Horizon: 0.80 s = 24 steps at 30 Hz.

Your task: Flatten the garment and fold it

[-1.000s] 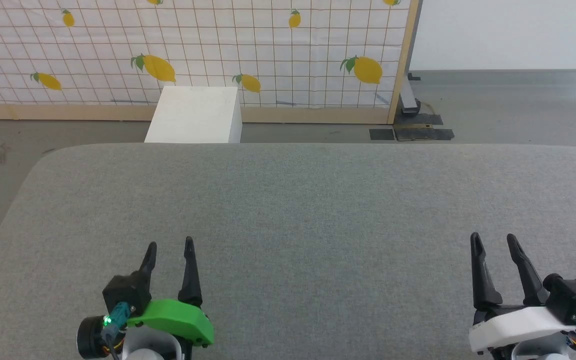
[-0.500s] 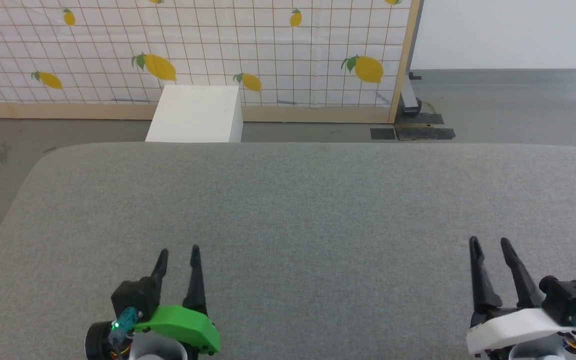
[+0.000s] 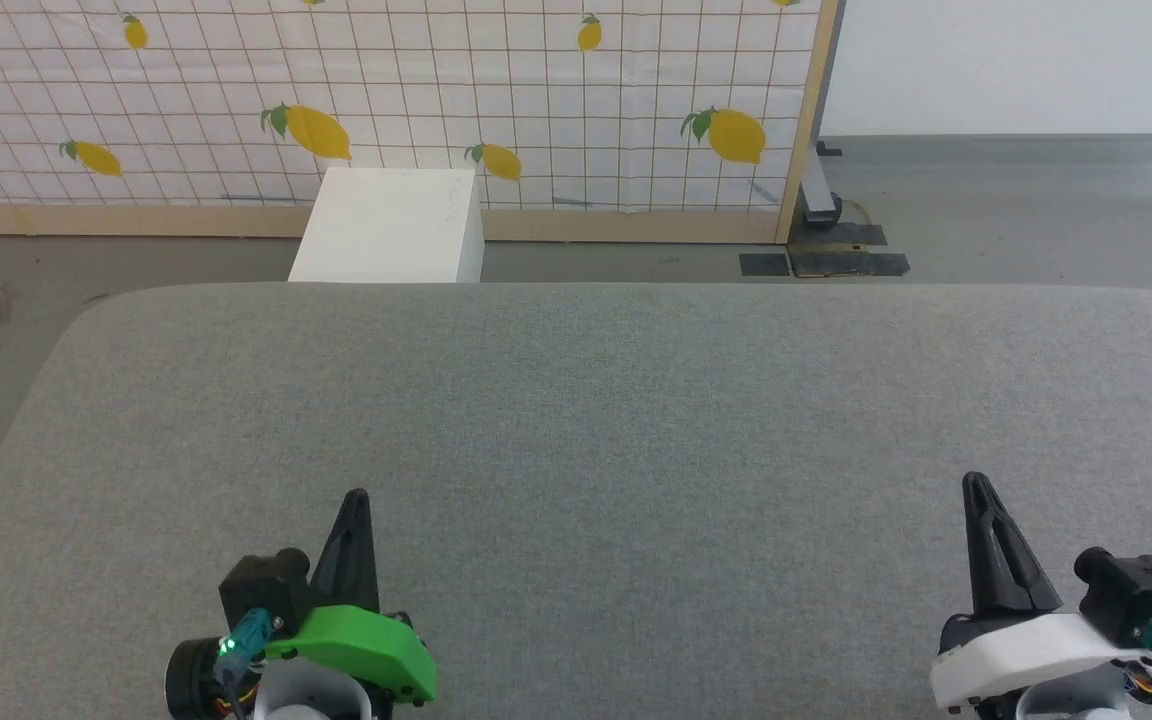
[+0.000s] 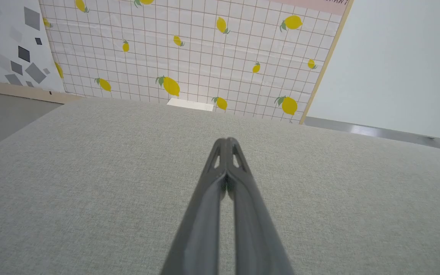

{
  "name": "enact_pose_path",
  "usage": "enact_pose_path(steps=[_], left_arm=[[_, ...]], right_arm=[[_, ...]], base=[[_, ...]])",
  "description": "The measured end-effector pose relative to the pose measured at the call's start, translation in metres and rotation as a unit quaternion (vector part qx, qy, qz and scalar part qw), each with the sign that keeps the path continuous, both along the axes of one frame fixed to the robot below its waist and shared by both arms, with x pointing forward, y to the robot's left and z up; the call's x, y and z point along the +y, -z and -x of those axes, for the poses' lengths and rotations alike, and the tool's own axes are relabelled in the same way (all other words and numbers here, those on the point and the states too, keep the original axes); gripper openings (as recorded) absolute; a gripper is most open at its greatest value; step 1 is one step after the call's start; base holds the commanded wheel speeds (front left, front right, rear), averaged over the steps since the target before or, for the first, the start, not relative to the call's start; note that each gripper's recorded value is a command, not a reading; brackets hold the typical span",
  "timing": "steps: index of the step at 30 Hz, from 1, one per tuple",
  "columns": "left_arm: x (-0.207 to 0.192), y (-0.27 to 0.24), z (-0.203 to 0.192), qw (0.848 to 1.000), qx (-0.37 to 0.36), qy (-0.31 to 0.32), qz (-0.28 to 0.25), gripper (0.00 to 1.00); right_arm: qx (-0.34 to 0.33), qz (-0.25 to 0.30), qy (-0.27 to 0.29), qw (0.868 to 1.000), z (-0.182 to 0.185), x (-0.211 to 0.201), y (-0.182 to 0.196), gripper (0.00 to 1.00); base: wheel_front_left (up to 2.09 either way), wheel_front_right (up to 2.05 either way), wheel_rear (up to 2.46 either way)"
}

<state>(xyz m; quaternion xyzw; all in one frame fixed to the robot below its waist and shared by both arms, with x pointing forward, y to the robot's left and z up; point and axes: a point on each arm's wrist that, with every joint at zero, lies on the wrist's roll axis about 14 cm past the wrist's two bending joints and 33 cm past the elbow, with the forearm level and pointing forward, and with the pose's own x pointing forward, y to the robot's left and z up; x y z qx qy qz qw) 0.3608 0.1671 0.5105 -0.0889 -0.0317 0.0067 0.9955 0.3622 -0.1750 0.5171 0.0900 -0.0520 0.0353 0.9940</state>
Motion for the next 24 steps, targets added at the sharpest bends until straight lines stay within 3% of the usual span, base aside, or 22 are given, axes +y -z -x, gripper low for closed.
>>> enact_pose_path(steps=[24], left_arm=[[0.0013, -0.0081, -0.0050, 1.000, -0.002, 0.004, -0.022, 0.00]], right_arm=[[0.013, 0.021, -0.009, 1.000, -0.0013, 0.0044, 0.0001, 0.00]], base=[[0.00, 0.00, 0.00]])
